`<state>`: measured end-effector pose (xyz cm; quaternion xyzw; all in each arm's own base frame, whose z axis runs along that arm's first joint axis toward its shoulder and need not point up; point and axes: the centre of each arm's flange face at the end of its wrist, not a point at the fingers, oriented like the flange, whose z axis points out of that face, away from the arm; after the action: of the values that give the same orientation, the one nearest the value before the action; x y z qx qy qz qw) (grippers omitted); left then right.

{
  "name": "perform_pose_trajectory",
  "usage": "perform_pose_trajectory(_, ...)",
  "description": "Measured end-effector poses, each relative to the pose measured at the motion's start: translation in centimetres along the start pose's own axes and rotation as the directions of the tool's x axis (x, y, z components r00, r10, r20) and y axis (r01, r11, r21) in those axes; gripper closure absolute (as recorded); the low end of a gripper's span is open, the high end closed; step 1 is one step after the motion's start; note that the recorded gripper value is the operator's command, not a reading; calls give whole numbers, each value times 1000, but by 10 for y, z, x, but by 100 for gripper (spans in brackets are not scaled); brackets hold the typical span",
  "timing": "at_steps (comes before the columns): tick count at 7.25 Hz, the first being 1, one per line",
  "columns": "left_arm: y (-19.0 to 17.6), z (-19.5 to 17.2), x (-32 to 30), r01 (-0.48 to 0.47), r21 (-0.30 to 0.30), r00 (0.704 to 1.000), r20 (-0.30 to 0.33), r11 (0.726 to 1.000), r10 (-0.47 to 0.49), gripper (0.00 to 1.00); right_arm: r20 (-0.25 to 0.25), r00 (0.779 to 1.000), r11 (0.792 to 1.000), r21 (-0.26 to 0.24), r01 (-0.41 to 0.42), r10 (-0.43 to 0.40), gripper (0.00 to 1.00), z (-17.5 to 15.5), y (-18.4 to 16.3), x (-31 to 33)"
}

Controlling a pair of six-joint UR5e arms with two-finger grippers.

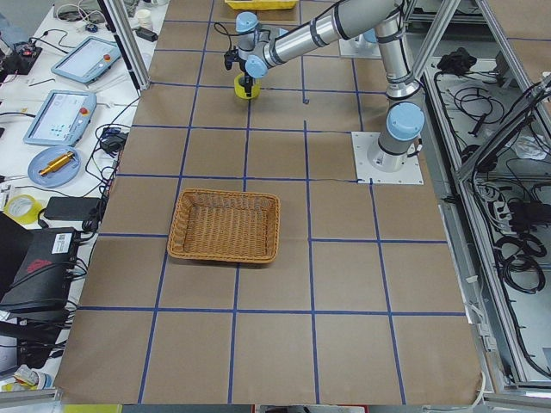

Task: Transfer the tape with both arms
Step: 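Grasp the tape roll with the left gripper while the right arm withdraws, then carry the tape roll into the wicker basket with the left gripper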

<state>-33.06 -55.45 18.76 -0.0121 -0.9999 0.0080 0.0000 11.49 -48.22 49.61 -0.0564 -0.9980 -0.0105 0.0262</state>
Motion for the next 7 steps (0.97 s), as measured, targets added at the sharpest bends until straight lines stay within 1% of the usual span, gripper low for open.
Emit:
perform_pose_trajectory(2,-18,-12,-30,27,22,1000,-7,999,-27,100,-9,1000,1000,-3,10,-10,0,2,0,1)
perform_pose_trajectory(4,-40,-39,-85,18,41,1000,-12,999,-17,100,-12,1000,1000,-5,12,-12,0,3,0,1)
perform_pose_trajectory(5,-47,-61,-118,4,41,1000,-7,999,-4,100,-13,1000,1000,-5,11,-12,0,3,-1,1)
perform_pose_trajectory(6,-54,-84,-164,-25,39,1000,1,999,25,100,-15,1000,1000,-5,12,-12,0,4,-1,1)
perform_pose_trajectory(7,-60,-101,-223,-53,36,999,8,998,52,100,-16,1000,1000,-5,12,-12,0,4,-1,1)
